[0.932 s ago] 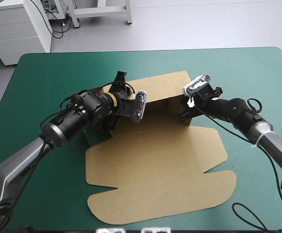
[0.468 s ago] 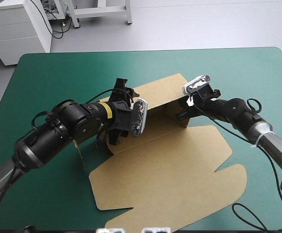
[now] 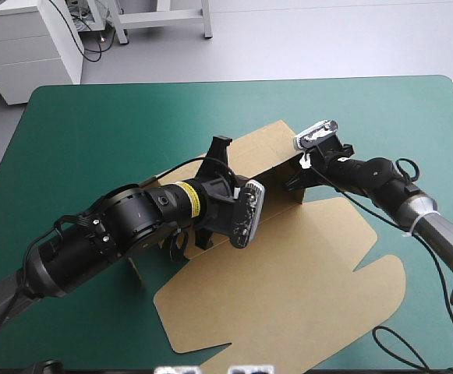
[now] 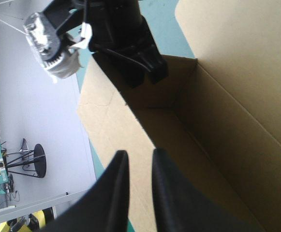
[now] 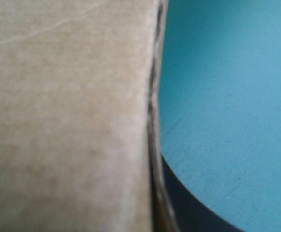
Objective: Fold the box
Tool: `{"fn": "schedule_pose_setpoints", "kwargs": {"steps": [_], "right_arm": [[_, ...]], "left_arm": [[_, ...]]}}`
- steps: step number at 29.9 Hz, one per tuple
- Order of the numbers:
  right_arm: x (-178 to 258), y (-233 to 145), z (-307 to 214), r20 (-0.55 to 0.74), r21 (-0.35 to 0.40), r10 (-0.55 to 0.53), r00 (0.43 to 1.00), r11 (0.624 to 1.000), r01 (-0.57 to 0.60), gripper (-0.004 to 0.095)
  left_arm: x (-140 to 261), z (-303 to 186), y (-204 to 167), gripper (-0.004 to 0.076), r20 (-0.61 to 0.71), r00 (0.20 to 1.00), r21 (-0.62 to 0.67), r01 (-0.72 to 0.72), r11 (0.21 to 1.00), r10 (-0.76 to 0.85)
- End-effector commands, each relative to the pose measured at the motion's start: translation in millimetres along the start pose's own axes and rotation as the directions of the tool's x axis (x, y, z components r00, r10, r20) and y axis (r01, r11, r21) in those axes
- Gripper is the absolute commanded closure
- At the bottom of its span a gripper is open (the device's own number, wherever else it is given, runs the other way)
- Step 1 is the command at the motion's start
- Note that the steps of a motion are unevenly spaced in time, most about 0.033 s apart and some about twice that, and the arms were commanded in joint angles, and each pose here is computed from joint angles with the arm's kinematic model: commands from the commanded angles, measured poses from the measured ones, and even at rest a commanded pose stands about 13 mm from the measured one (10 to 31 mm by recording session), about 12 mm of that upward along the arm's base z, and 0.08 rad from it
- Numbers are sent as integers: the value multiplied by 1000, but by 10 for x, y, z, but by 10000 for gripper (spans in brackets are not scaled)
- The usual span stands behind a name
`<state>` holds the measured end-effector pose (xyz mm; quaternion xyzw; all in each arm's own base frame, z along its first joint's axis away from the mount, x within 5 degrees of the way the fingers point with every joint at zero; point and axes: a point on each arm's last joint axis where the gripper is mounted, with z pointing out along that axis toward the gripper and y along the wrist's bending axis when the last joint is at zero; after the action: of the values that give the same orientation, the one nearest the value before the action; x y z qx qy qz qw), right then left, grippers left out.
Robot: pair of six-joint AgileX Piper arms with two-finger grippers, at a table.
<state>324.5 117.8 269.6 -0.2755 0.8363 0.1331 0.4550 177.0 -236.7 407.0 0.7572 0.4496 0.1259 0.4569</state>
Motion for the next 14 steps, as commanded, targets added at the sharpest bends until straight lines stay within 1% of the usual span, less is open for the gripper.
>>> {"fn": "schedule_pose_setpoints", "kwargs": {"steps": [1, 4, 6, 8, 9, 11, 14], "right_arm": [[-182, -5, -140, 74, 22, 5, 997, 1000, -7, 927], [-183, -9, -141, 76, 27, 5, 997, 1000, -7, 927], [-185, -13, -141, 77, 31, 5, 997, 999, -7, 927], [-187, -19, -141, 80, 38, 5, 997, 999, -8, 927], [-187, -19, -141, 80, 38, 5, 997, 999, -8, 927], [-191, -20, -147, 82, 40, 4, 997, 999, -8, 927], [-194, -19, -155, 82, 42, -4, 997, 999, 0, 927]], "left_arm": [[-55, -282, 232, 710, 60, 998, -136, 36, 990, -28], [-35, -361, 291, 710, 34, 997, -118, 68, 991, -65], [45, -421, 372, 710, -2, 991, -115, 133, 984, -135], [217, -444, 459, 710, -74, 971, -110, 220, 969, -229], [313, -457, 491, 710, -111, 953, -110, 269, 957, -281], [597, -489, 572, 710, -185, 885, -134, 408, 903, -428], [929, -546, 622, 710, -189, 775, -147, 585, 797, -604]]}}
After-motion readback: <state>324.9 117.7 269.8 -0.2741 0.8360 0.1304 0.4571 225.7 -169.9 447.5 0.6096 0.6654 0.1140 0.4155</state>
